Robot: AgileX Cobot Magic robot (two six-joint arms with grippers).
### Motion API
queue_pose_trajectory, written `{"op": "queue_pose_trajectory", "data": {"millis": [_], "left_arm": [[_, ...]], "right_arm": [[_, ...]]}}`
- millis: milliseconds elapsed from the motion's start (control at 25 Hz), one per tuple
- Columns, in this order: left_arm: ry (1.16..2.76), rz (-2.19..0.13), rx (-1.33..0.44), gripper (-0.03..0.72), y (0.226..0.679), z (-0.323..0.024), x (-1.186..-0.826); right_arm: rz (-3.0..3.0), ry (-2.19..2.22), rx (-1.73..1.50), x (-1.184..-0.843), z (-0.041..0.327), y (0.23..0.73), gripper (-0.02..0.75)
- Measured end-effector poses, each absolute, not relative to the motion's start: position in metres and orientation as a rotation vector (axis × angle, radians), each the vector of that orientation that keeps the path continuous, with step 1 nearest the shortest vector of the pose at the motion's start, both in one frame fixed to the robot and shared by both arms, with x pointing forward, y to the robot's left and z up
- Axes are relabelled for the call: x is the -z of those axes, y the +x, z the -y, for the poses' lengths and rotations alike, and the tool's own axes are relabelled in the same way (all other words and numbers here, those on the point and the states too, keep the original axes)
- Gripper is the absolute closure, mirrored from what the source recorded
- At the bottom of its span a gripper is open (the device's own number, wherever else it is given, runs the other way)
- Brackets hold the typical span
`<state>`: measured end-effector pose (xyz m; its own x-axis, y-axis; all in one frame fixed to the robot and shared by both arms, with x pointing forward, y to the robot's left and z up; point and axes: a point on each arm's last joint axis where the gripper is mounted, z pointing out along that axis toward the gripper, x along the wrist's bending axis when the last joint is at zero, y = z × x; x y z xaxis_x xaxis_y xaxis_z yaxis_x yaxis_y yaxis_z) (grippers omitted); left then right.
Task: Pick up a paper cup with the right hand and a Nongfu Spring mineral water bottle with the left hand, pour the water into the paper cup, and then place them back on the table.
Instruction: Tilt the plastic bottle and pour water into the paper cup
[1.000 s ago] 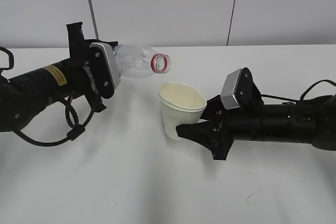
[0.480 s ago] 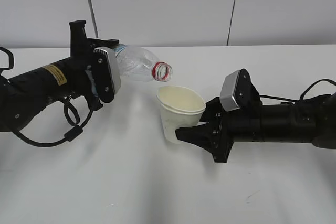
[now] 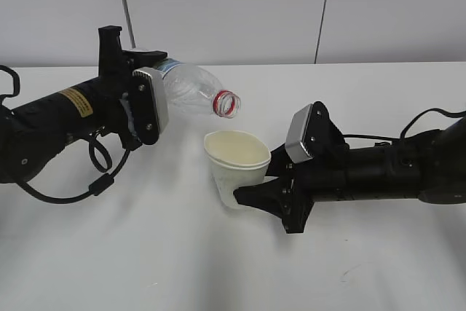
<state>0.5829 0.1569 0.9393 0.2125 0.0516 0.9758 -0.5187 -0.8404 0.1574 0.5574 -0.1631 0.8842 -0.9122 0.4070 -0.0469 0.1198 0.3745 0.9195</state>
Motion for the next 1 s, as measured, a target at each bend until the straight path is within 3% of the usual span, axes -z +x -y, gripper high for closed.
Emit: {"op": "queue_pose_trajectory", "data": {"millis": [1000], "left_arm": [[2.052, 0.645, -1.776, 0.297, 0.583, -0.1568, -0.9387]], "right_arm": [[-2.374, 0.513, -1.556, -0.8838, 0.1636, 0.558, 0.322]]}}
